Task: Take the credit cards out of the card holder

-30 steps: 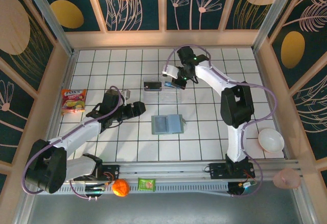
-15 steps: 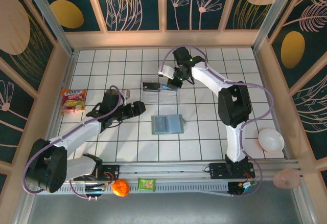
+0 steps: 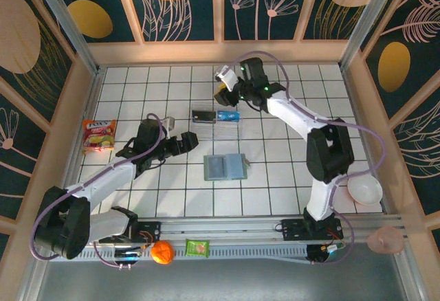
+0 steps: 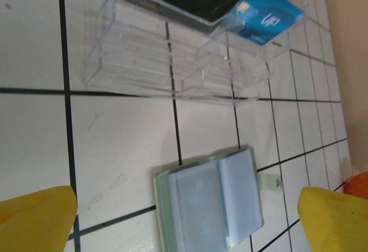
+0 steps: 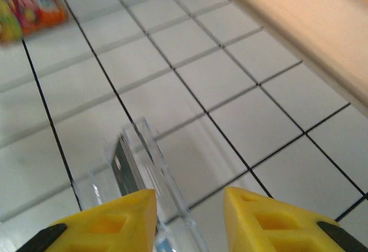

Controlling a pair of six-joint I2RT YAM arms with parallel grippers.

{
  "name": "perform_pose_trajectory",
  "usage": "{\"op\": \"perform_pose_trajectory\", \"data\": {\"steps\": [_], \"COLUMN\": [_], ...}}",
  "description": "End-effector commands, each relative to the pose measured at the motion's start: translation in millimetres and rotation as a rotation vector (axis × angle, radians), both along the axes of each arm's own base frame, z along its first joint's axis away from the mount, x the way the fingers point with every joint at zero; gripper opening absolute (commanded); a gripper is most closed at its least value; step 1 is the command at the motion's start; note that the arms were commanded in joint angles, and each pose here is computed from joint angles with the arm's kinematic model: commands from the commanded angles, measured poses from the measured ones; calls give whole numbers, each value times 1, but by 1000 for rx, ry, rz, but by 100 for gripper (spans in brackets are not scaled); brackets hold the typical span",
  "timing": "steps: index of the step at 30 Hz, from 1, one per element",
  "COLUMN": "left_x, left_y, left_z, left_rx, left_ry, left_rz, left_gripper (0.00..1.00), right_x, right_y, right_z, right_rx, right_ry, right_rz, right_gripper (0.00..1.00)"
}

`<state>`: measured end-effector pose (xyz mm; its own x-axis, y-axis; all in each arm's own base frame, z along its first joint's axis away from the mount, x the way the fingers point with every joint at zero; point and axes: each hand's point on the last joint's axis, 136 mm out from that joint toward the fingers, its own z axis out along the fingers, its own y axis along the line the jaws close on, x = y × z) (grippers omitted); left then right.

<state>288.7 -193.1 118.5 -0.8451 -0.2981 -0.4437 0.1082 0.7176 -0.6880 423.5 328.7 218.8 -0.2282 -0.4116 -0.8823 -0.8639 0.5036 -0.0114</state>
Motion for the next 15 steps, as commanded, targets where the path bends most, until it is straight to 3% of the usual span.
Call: {"op": "perform_pose_trajectory", "data": {"steps": [1,6,9,15], "left_x": [14,10,3,-7], "left_y": [0,-4,-7,0], "left_z": [26,35,28,21], "left_rx": [-45,-109,-126,-120], "left_ry": [-110,-167,-159,-173], "left_rz": [28,12,-18,-10], "left_gripper": [99,99,99,99], "right_x": [-9,-44,-84,-168], "right_y": [1,-21,-22,0], "right_z": [68,29,-14,-101], "right_rx": [376,419,290,-51], "right_ry": [79,316,407,445], "right_rz": [-117,-315,-363,-351], "right_gripper": [38,41,42,44]}}
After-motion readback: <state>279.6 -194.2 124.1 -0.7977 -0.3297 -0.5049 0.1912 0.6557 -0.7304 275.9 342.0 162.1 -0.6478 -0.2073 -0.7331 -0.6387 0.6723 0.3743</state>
